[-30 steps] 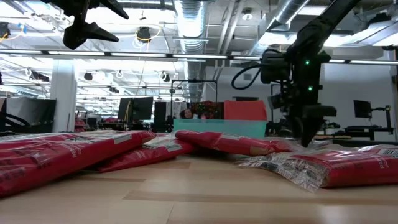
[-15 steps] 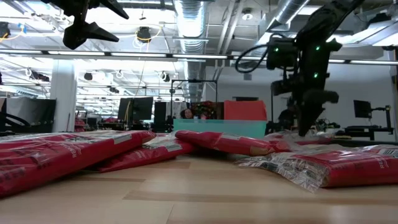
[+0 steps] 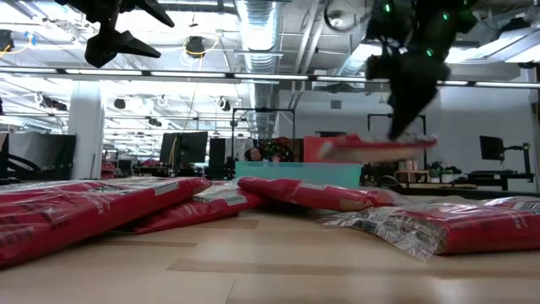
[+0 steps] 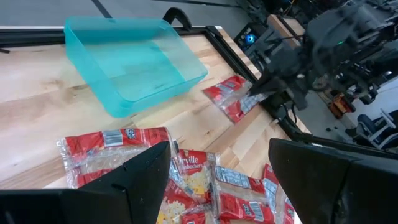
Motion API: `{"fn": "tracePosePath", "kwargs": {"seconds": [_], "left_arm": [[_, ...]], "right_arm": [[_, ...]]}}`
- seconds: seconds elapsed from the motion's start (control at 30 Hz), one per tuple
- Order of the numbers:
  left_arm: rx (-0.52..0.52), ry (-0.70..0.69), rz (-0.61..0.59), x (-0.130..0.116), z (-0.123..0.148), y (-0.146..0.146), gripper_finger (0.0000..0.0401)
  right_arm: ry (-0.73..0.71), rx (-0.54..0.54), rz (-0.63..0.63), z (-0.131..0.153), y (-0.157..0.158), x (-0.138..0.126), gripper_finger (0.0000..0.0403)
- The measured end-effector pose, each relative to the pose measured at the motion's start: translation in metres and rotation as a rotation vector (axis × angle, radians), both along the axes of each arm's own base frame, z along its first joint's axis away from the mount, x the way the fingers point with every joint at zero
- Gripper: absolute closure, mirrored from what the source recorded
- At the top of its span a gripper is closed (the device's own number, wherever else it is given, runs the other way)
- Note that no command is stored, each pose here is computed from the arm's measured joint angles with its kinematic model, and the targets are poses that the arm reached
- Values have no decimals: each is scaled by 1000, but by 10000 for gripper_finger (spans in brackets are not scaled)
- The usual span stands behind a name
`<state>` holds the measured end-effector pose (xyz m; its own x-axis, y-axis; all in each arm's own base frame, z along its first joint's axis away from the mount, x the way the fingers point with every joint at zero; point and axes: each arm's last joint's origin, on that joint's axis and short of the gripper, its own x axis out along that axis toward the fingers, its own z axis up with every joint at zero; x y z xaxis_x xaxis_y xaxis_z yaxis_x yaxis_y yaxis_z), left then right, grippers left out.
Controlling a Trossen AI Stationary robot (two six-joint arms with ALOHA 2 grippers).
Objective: Sort popcorn bags into baskets
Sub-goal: Put the red popcorn bag into the green bin
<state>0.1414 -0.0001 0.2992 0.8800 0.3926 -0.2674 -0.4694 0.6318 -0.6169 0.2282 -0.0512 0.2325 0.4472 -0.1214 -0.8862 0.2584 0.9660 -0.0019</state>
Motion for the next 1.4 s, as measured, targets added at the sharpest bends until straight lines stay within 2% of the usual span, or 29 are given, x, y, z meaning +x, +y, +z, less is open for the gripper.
{"fn": "tracePosePath", "kwargs": {"seconds": [0.17,0.37,0.6,0.83,0.97,1.13,1.27,1.4], "left_arm": [[2,-1,5,0,0,0,141],[2,-1,6,0,0,0,141],[6,19,15,-1,-2,0,141],[4,18,20,-1,-2,1,141],[5,19,23,-1,-2,1,141],[6,22,22,-1,-2,1,141],[-3,34,-8,-1,-3,0,141],[-6,63,-44,-1,-6,-1,141]], "right_arm": [[-119,-58,19,32,-4,19,399],[-182,-161,-11,49,-33,47,400],[-124,-229,-12,26,-80,86,399],[9,-241,-65,-11,-131,102,388],[52,-217,-76,-20,-144,111,348],[68,-219,-50,-16,-148,119,265],[72,-171,-8,6,-140,119,196],[-13,0,31,42,-110,109,170]]}}
